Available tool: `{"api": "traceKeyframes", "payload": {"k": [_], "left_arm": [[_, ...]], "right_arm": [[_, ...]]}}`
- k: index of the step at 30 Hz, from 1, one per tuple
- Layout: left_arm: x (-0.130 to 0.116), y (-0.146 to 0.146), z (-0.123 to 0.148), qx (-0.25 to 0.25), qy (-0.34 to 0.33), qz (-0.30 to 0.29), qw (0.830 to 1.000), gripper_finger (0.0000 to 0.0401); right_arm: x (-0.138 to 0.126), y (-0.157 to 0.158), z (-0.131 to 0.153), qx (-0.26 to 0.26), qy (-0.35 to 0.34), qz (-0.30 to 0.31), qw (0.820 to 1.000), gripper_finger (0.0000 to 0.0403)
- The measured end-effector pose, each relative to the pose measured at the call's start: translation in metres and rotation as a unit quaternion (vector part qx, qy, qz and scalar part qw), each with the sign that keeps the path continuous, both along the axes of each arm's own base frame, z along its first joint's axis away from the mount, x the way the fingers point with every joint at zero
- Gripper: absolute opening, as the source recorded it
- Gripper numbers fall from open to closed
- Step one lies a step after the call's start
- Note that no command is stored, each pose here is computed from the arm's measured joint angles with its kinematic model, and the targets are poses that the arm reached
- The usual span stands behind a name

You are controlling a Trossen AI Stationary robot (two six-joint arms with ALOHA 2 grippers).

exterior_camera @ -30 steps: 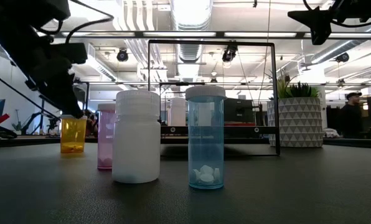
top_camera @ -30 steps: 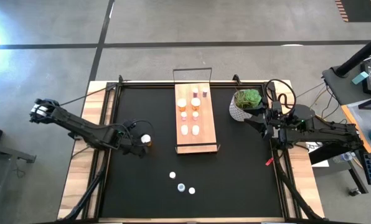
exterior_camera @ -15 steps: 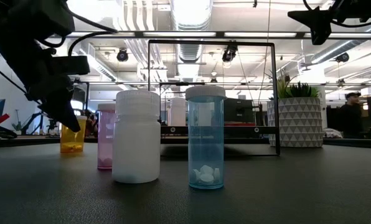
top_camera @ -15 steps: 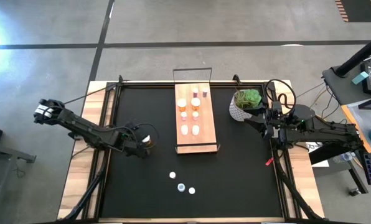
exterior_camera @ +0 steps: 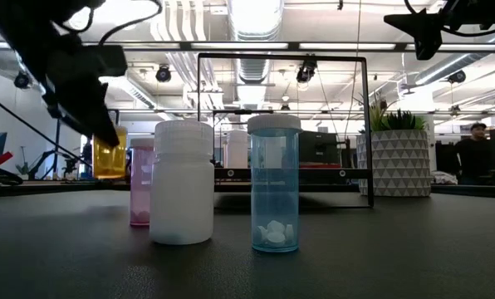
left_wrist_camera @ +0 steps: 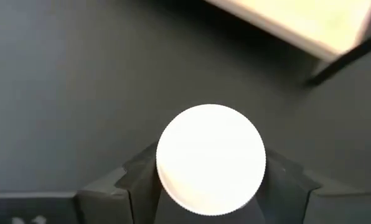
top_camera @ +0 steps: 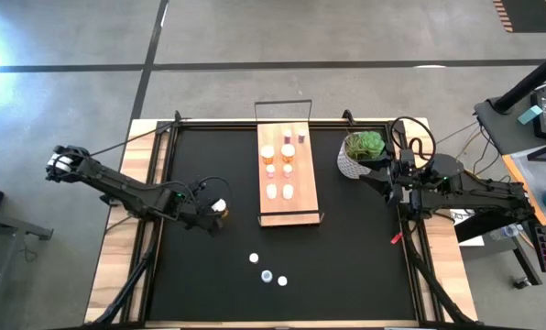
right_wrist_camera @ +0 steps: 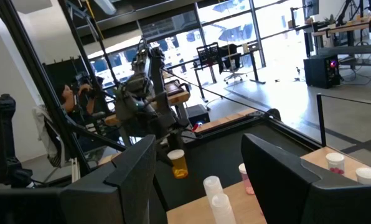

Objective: Pick and place medicine bottles onto shelf by color
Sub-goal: Move the orange pill bottle to the bottom middle of the table

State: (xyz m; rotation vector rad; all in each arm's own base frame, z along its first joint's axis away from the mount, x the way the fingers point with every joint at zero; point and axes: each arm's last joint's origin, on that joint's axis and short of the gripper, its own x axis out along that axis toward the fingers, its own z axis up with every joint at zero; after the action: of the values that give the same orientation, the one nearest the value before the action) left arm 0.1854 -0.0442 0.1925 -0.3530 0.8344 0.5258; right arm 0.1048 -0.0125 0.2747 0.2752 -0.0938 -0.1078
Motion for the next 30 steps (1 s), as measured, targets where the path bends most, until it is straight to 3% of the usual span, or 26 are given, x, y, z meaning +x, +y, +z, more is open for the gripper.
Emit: {"api": "traceKeyframes", "payload": {"k": [15, 24, 30], "left_arm": [[0.023, -0.042, 0.058, -0.015, -0.040, -0.121, 0.992, 0.0188], [0.074, -0.084, 0.087, 0.036, 0.042, -0.185, 0.981, 0.0189], [0.107, -0.103, 0.090, 0.051, 0.045, -0.209, 0.976, 0.0189]], "right_arm": [[0.000, 0.000, 0.000, 0.000, 0.000, 0.000, 1.000, 0.0226], [0.000, 0.000, 0.000, 0.000, 0.000, 0.000, 1.000, 0.0226], [0.000, 0.000, 0.000, 0.000, 0.000, 0.000, 1.000, 0.0226]]}}
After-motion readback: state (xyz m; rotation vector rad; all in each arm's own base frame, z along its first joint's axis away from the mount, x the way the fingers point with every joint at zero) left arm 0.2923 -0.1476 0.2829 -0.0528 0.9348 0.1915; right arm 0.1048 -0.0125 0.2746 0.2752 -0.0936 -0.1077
